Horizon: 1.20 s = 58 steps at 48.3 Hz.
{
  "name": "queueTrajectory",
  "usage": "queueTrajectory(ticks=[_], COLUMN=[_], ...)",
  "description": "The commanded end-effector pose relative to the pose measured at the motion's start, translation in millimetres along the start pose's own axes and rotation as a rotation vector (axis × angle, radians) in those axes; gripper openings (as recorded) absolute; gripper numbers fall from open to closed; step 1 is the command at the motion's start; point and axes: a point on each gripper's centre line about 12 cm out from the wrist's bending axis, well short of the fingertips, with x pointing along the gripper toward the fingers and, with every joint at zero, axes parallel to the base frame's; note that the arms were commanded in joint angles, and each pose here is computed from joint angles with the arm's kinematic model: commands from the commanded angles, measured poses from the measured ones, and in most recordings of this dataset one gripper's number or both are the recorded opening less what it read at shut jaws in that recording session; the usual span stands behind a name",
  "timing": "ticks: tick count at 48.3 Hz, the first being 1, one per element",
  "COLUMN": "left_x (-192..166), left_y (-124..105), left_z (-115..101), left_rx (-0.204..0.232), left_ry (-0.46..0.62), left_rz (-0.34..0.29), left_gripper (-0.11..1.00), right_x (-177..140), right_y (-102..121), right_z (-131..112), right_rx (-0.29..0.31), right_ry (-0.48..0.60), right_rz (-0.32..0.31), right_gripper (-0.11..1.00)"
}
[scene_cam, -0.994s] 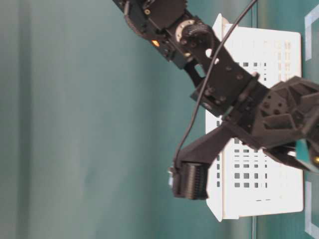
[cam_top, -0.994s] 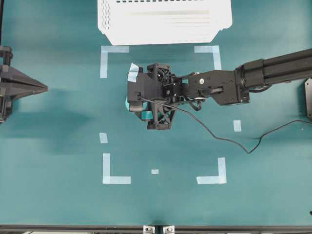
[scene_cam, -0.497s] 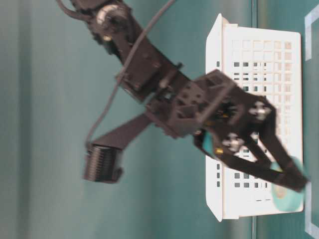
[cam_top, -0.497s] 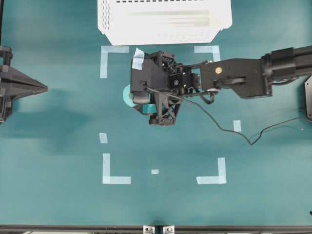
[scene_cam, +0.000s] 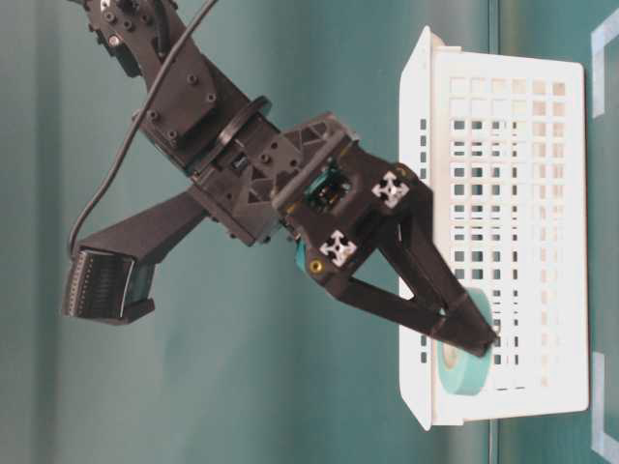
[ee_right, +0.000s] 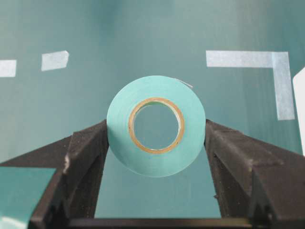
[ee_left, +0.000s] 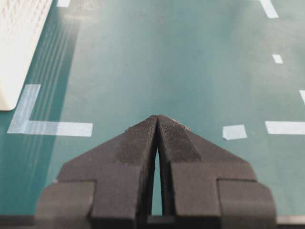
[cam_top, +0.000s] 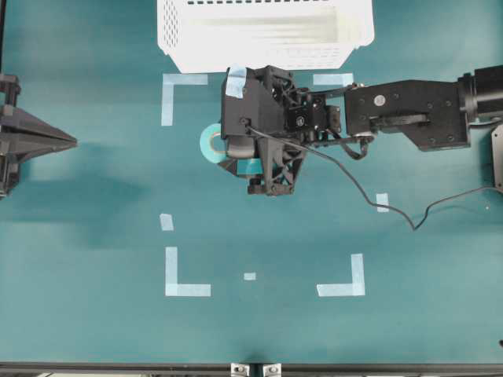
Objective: Put the tape into the white basket.
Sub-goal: 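Lift the tape roll and carry it to the white basket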
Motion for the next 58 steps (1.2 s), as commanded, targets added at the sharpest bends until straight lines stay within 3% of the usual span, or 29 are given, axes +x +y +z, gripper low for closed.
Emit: queueTrajectory(ticks=[1,12,30,58], left_x=[0,0,0,0], left_y=[0,0,0,0], left_z=[5,5,5,5], left_rx=[-0.001,-0.001,-0.001,-0.001], left_ry=[-0.015,-0.015,-0.015,-0.015], left_rz=[0.003,0.003,0.003,0.003], left_gripper=[-0.11,-0.11,-0.11,-0.11], right_x=[-14,-21,-46,-67], right_y=[1,-15,-72,-151], right_z=[15,20,30,11], right_rx=[0.002,0.024,0.108,0.233], right_ry=[-0.050,-0.051,-0.077,-0.068], right_rz=[0.005,-0.024,-0.126,-0.273], right_gripper=[0.68,0.68,0.68,0.68])
